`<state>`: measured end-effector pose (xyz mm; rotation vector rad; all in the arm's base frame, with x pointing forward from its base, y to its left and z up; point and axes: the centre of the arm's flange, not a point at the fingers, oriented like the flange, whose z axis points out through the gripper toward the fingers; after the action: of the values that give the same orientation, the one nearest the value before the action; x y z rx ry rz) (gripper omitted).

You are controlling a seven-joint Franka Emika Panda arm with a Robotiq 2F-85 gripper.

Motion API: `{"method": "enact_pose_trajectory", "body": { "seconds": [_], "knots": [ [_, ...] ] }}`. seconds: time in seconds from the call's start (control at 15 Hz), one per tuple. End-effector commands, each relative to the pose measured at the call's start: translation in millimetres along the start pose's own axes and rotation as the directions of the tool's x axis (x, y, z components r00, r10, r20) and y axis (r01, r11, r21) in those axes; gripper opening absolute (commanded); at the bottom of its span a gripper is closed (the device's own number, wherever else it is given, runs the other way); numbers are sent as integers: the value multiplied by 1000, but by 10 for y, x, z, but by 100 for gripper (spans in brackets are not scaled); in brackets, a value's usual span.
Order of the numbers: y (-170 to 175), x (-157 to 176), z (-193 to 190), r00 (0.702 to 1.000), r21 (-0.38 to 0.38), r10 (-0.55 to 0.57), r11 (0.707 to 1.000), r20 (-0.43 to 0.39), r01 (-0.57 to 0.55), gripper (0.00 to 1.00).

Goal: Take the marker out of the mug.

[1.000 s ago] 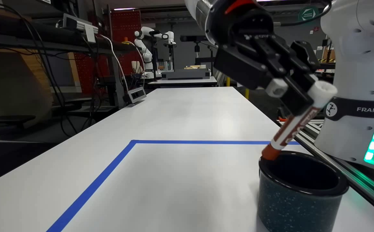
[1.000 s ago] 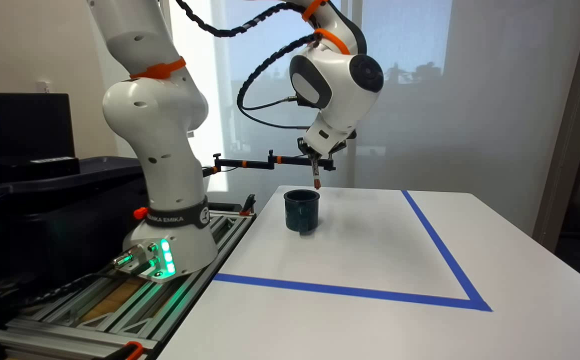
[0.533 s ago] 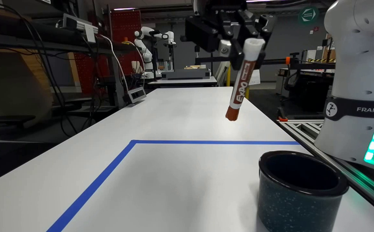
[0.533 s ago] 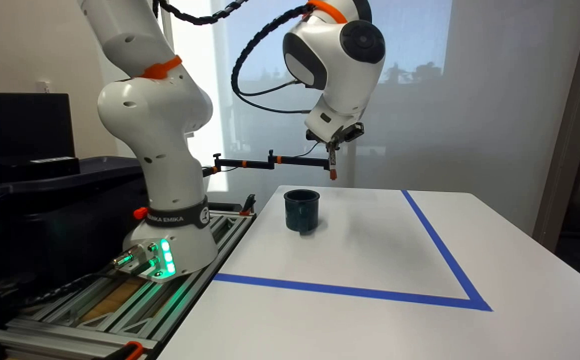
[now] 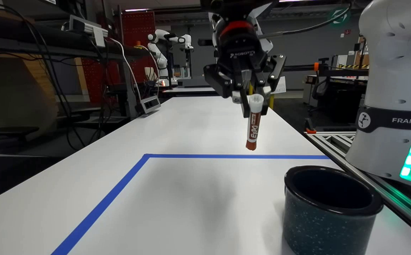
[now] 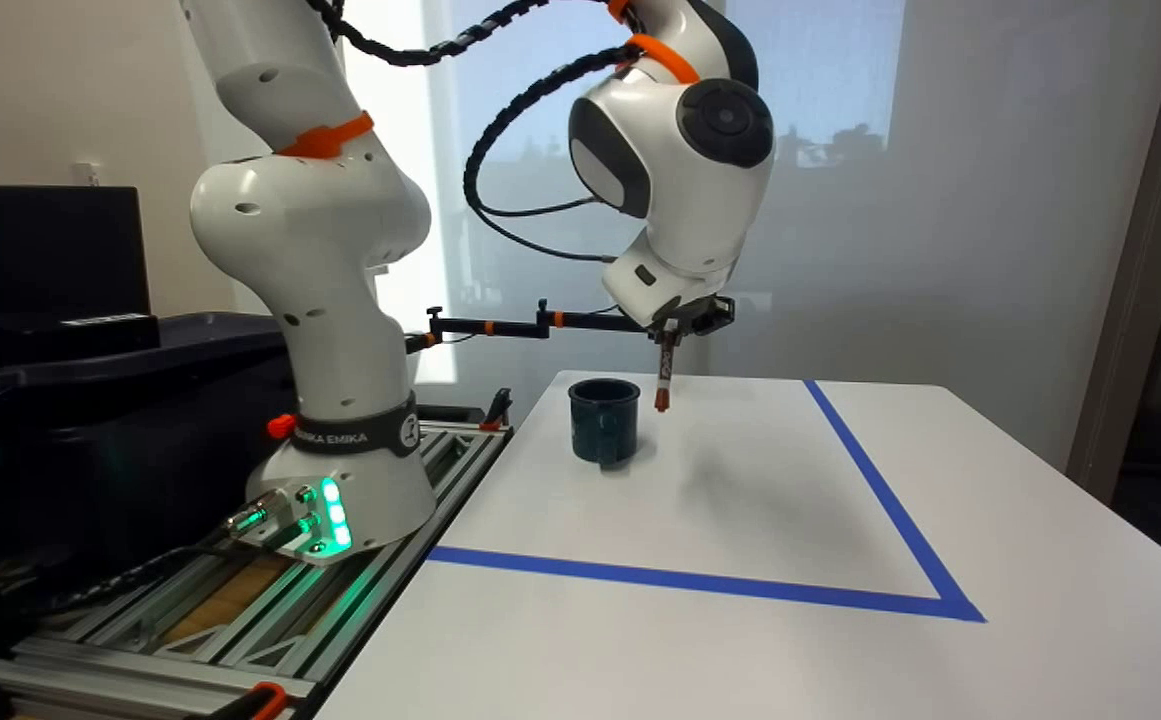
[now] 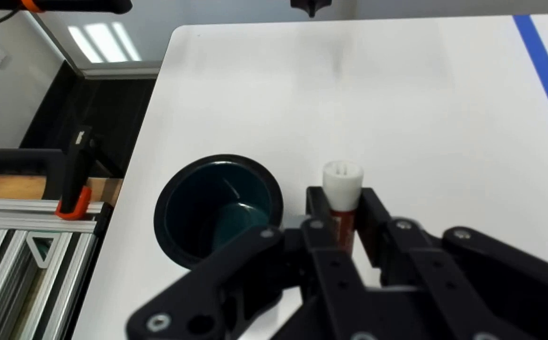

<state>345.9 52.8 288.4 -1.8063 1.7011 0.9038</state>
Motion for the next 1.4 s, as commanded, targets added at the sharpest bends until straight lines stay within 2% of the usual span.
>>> {"method": "enact_pose_trajectory", "body": {
  "seconds": [0.0,0.47,0.93,1.33],
  "knots": [
    [164,125,211,997,-27,49,998,-67,-51,5],
    [60,282,440,971,-31,133,989,-200,-142,5],
    [-16,378,620,905,29,209,977,-371,-214,5],
    [-30,343,678,839,132,260,966,-478,-224,5]
  ]
}}
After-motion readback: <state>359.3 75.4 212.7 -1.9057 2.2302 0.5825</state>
